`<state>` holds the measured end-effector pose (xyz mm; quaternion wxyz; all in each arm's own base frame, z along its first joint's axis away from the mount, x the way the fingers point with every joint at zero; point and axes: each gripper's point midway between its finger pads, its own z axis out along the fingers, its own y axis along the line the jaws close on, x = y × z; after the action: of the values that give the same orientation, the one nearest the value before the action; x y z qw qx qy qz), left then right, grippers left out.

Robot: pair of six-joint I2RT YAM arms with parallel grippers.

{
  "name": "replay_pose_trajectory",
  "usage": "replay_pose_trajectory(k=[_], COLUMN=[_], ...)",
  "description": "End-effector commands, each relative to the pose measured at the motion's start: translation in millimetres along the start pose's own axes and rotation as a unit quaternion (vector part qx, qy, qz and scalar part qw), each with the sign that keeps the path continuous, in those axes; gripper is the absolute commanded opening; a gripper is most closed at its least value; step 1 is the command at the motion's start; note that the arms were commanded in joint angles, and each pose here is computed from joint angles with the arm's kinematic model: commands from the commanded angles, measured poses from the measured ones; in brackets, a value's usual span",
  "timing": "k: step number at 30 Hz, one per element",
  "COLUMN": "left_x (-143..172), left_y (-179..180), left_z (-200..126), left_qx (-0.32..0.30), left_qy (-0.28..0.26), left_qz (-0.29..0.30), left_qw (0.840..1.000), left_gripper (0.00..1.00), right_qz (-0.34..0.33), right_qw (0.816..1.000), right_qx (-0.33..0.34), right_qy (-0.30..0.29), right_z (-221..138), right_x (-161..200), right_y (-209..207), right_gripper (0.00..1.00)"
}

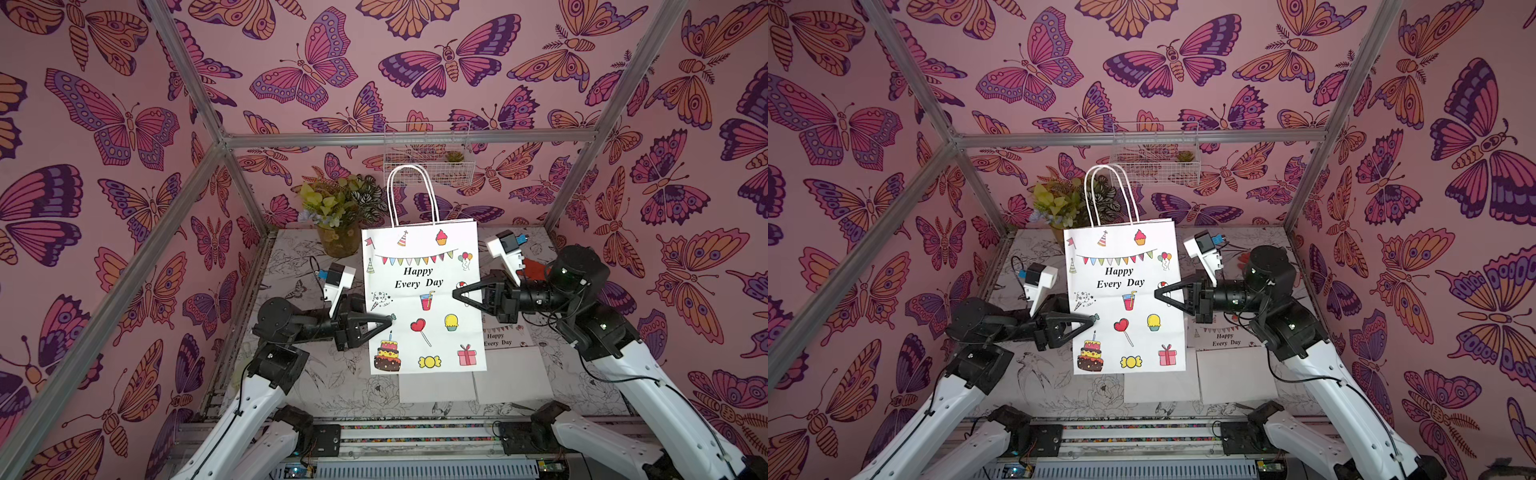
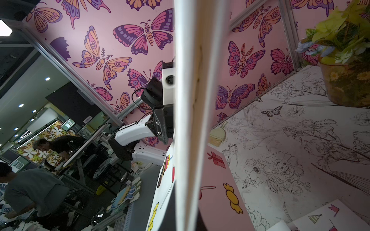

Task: Put away the paper bag
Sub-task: Press the paper bag.

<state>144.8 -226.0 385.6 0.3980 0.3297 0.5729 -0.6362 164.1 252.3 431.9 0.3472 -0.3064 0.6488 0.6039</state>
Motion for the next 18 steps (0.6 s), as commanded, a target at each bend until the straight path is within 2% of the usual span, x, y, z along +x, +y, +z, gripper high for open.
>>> replay_pose_trajectory(k=[1,5,9,11,15,18], left_x=[7.2,6.4,6.8,6.5,4.7,3.5], left_y=[-3.3,-1.5,-0.7,0.5,0.8,1.6], left_z=[-1.0,-1.3,-1.9,-2.4,-2.8,-2.8], left_qx=[0.015,0.009,0.003,-0.003,-0.008,-0.011], left_qy=[0.012,0.009,0.009,0.008,0.003,0.000], left_qz=[0.015,0.018,0.021,0.021,0.024,0.024], left_qw=[1.000,1.000,1.000,1.000,1.000,1.000], left_gripper=[0.43,0.28,0.00,0.00,0.00,0.00], right_qz=[-0.033,-0.021,-0.011,-0.012,-0.006,0.009], right_qw=[0.999,0.999,1.000,1.000,1.000,1.000], right_qx=[-0.005,-0.006,-0.002,0.000,-0.007,-0.015], right_qy=[-0.032,-0.024,-0.014,-0.011,-0.002,0.014], right_z=[-3.2,0.4,0.3,-2.0,-5.3,-4.7], right_x=[-20.1,-15.3,-6.3,-3.1,3.5,12.8], right_y=[15.7,8.5,4.3,6.1,12.4,13.5], right_gripper=[0.00,0.00,0.00,0.09,0.37,0.46])
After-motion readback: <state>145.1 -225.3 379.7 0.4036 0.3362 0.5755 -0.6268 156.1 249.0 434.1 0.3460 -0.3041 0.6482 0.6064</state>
